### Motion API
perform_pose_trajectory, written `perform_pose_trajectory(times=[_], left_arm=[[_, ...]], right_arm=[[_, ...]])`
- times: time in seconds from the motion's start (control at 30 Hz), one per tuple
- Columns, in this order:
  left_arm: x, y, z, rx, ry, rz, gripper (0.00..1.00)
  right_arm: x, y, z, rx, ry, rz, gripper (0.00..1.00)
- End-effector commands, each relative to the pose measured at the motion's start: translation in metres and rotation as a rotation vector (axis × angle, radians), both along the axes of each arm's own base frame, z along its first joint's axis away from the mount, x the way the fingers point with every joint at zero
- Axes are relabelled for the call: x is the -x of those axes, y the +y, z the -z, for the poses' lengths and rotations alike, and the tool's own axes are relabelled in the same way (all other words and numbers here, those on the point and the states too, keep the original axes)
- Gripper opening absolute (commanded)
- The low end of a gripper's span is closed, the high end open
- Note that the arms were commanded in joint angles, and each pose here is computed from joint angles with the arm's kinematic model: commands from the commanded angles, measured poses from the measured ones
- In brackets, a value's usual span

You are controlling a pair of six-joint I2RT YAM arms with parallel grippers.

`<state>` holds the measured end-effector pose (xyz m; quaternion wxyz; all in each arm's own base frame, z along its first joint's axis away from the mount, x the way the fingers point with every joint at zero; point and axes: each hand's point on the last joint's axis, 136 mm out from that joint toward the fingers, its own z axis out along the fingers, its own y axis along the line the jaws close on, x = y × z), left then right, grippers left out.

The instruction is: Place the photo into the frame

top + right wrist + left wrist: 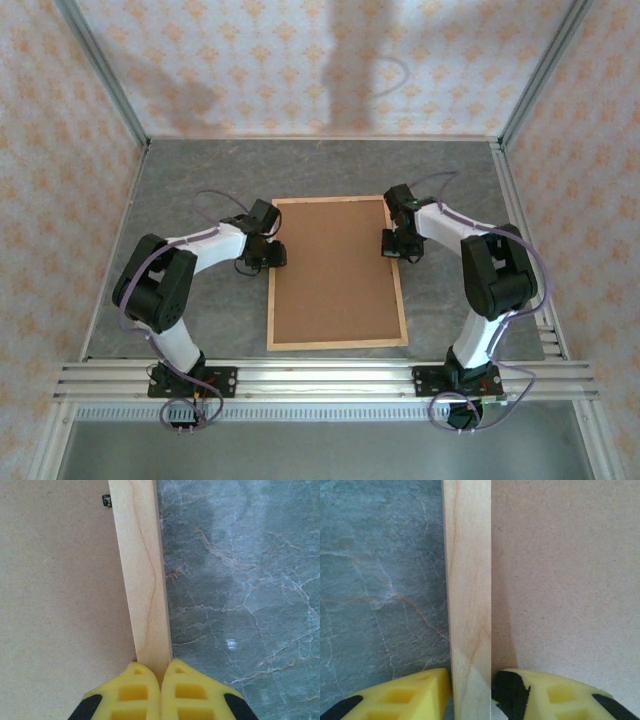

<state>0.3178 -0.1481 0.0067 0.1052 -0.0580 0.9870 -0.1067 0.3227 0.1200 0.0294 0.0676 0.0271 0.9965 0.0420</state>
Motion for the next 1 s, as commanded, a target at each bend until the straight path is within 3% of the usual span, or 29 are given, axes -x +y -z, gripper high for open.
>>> perform_pose_trajectory(times=[0.0,0.33,0.47,0.7,0.97], left_arm=[[0.071,-0.019,0.053,0.020,0.278,0.109,0.44],[0.028,0.004,0.002,-0.068,0.072,0.023,0.55],[0.026,0.019,-0.022,-0.088,0.007,-0.019,0.59],[0.091,0.030,-0.024,-0.014,0.117,-0.085,0.60],[0.137,0.022,-0.031,0.010,0.165,-0.055,0.42]], right_arm=[[0.011,0.004,0.023,0.020,0.053,-0.019,0.02],[0.010,0.001,0.022,0.033,0.044,-0.013,0.02],[0.008,0.001,0.021,0.031,0.037,0.001,0.02],[0.009,0.001,0.021,0.039,0.041,-0.006,0.02],[0.005,0.004,0.017,0.027,0.029,-0.009,0.02]])
